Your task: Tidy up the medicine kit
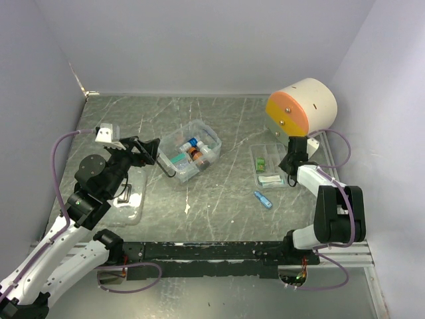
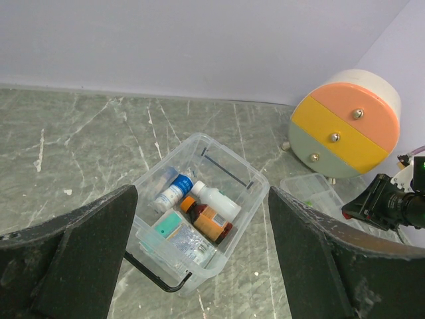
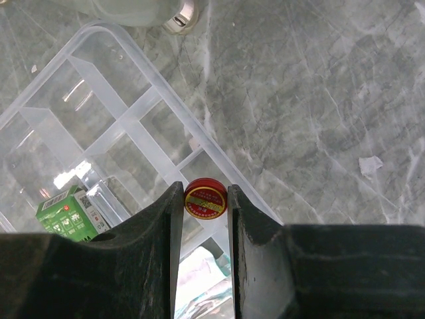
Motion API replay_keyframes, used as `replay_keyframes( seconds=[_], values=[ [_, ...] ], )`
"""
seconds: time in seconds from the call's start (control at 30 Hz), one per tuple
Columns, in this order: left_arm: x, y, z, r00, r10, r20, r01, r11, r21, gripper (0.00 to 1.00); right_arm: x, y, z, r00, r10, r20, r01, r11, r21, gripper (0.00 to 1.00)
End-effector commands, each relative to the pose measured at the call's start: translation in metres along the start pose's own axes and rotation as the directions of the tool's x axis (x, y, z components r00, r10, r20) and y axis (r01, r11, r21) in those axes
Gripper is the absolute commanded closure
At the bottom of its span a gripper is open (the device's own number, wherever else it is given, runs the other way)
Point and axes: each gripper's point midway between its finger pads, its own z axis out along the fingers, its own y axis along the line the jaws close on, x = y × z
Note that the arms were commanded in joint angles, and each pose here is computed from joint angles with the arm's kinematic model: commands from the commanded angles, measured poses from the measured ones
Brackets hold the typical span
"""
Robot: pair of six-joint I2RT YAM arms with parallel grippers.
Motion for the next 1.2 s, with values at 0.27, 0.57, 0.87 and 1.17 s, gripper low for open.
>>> replay_keyframes(
  seconds=[0.27,0.57,0.87,1.17],
  values=[
    [-0.015,-0.001,-0.001,0.999,-0.004,0.042,0.004,1.0,-0.003,0.09,0.029,0.01,-0.001,0.991,-0.038,-0.128,0.026,0.995,-0.094,0.76],
    [-0.015,-0.001,-0.001,0.999,-0.004,0.041,0.004,1.0,-0.001,0.09,0.043,0.01,-0.007,0.963,-0.137,-0.231,0.112,0.987,-0.119,0.74],
    [-0.014,-0.001,0.0,0.999,-0.003,0.039,0.003,1.0,-0.001,0.09,0.044,0.01,-0.007,0.94,-0.184,-0.286,0.158,0.981,-0.112,0.72],
    [-0.014,-0.001,0.0,0.999,-0.003,0.039,0.003,1.0,-0.003,0.09,0.041,0.007,-0.005,0.939,-0.169,-0.299,0.154,0.985,-0.074,0.61]
  ],
)
